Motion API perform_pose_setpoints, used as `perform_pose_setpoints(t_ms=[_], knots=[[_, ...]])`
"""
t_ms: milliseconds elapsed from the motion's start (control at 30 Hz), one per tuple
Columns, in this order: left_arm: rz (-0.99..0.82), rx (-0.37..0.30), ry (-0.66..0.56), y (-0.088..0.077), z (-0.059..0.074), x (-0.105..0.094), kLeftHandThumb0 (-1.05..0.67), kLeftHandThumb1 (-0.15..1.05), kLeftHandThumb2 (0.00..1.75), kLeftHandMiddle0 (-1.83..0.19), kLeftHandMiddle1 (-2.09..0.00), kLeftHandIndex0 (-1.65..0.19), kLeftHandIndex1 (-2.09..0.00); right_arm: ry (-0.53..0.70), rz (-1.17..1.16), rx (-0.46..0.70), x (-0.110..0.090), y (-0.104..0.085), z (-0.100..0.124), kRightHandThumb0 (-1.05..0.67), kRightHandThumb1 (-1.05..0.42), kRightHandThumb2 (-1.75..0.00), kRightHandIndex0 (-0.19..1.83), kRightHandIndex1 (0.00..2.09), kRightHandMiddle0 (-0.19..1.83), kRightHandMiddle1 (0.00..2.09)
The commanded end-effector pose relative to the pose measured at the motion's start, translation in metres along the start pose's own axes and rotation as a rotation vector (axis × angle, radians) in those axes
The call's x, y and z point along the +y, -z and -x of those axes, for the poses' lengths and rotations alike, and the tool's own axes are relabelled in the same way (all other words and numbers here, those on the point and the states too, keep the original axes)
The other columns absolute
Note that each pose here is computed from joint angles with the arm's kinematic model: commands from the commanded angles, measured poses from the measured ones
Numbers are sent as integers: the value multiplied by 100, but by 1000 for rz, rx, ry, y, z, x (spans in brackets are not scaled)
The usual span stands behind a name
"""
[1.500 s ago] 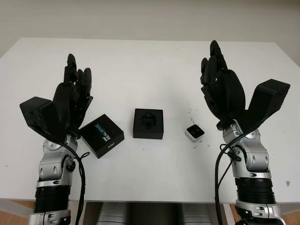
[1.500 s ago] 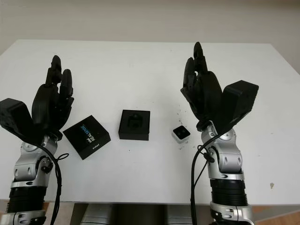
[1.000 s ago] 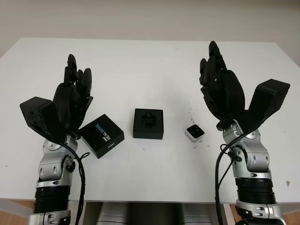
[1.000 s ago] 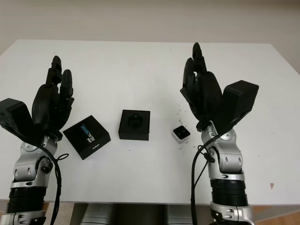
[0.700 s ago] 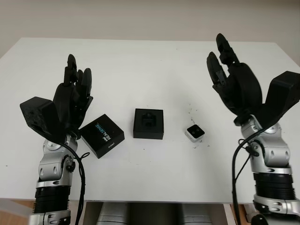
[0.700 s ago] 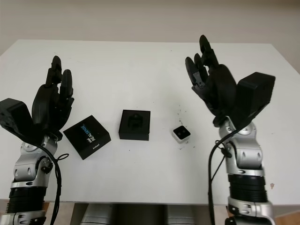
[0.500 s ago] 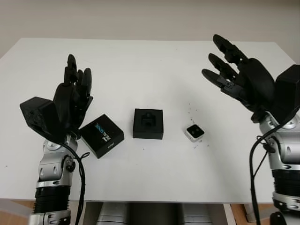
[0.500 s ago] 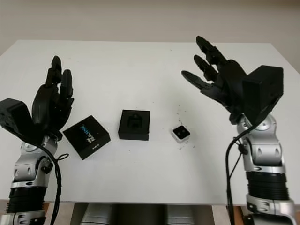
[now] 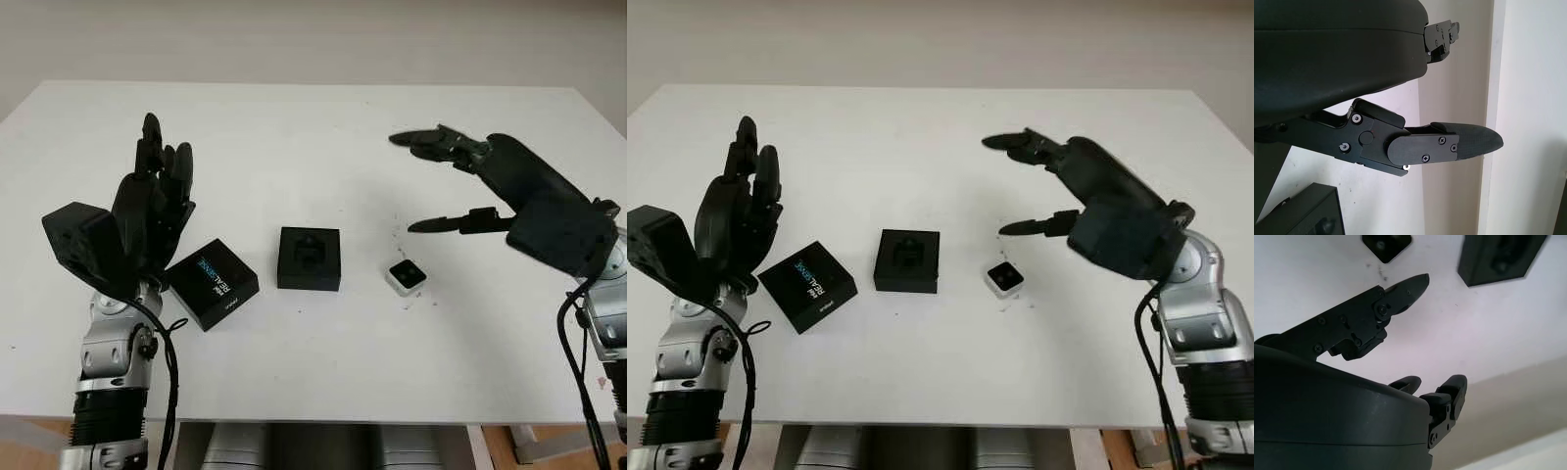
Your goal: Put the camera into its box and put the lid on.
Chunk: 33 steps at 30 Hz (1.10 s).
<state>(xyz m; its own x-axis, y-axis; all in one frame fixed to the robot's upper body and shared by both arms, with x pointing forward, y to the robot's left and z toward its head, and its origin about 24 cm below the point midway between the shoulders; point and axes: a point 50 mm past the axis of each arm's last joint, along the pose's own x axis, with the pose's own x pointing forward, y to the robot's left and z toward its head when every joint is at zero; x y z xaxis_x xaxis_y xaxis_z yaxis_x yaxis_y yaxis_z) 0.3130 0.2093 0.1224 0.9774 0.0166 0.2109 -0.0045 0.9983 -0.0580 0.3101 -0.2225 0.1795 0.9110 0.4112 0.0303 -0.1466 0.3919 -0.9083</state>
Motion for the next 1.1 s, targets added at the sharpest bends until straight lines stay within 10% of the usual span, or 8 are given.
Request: perform_pose_setpoints(t_ms=[0,1067], knots=[[-5,-18,3,-4,0,0,-78,105,45,19,0,19,0,-41,46,10,0,0,1,-36,-75,-6,35,18,32,36],[-11,-7,26,-6,-1,-1,-77,105,45,19,0,19,0,-251,189,88,18,8,18,-40,-82,-5,43,14,43,25]])
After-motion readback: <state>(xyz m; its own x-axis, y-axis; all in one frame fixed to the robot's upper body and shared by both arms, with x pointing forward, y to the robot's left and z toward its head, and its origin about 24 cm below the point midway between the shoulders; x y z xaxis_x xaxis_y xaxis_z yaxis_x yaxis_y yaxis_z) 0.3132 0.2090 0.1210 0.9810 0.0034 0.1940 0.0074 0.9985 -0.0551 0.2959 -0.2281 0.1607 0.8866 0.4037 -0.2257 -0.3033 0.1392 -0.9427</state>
